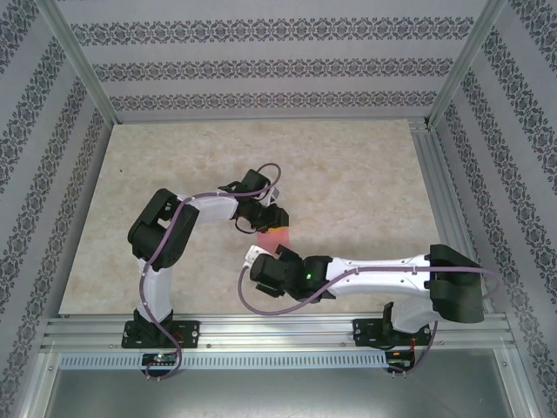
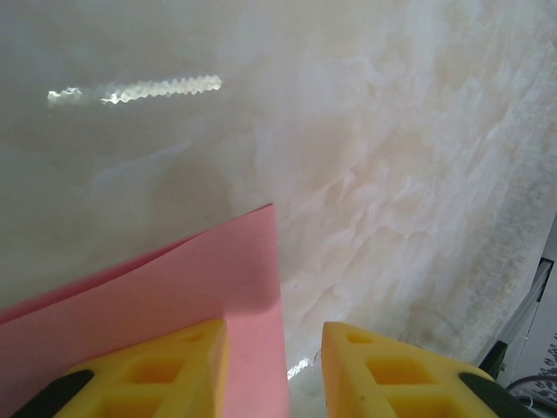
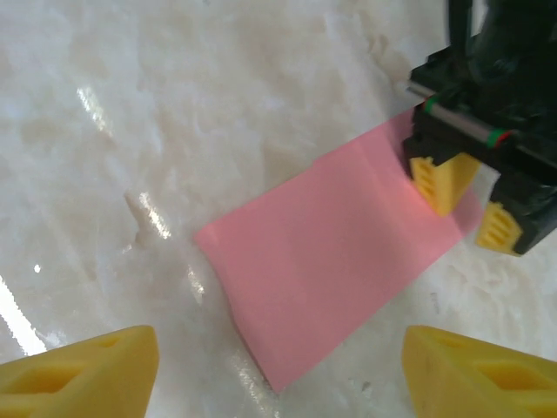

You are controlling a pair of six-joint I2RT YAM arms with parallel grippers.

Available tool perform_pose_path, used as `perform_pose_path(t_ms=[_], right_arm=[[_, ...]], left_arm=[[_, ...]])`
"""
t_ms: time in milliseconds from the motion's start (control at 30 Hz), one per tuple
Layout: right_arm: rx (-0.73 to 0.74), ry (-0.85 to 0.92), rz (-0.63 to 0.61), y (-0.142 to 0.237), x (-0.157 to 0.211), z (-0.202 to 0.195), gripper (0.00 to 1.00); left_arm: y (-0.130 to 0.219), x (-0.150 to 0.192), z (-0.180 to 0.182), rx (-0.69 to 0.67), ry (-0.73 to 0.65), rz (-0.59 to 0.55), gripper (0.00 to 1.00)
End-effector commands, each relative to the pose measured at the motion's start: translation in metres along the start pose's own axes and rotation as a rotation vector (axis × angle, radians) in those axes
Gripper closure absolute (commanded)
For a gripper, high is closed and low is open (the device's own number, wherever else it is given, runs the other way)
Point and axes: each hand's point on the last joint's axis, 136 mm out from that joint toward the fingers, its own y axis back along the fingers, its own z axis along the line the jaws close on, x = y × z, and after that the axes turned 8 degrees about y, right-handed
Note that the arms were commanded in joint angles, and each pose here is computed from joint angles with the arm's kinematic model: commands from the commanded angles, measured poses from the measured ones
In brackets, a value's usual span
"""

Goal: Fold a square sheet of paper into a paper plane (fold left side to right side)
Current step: Third fold the triangle at the center of the table.

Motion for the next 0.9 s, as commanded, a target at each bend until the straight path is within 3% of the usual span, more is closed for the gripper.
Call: perform_pose_path(t_ms=[0, 133, 200, 367, 600, 867], right_arm=[[0.022, -0.060, 0.038, -0.009, 0.016, -0.011, 0.23], [-0.102, -0.315, -0.094, -0.005, 0.004, -0.037, 0.26], [-0.169, -0.438, -0.156, -0.003, 0.000, -0.051, 0.32], [-0.409, -0.770, -0.261, -0.009, 0.001, -0.076, 0.45], [-0.555, -1.091, -0.232, -0.043, 0.011, -0.098, 0.49], [-0.589, -1.205, -0.137, -0.089, 0.023, -0.099, 0.50]], left_arm=[[0.013, 0.005, -0.019, 0.033, -0.053, -0.011, 0.61], [0.044, 0.005, -0.031, 0.031, -0.087, -0.065, 0.53], [0.062, 0.003, -0.031, 0.025, -0.083, -0.109, 0.48], [0.092, 0.018, -0.007, 0.011, -0.016, -0.177, 0.40], [0.091, 0.067, 0.035, 0.073, 0.135, -0.155, 0.39], [0.092, 0.093, 0.050, 0.098, 0.189, -0.127, 0.38]])
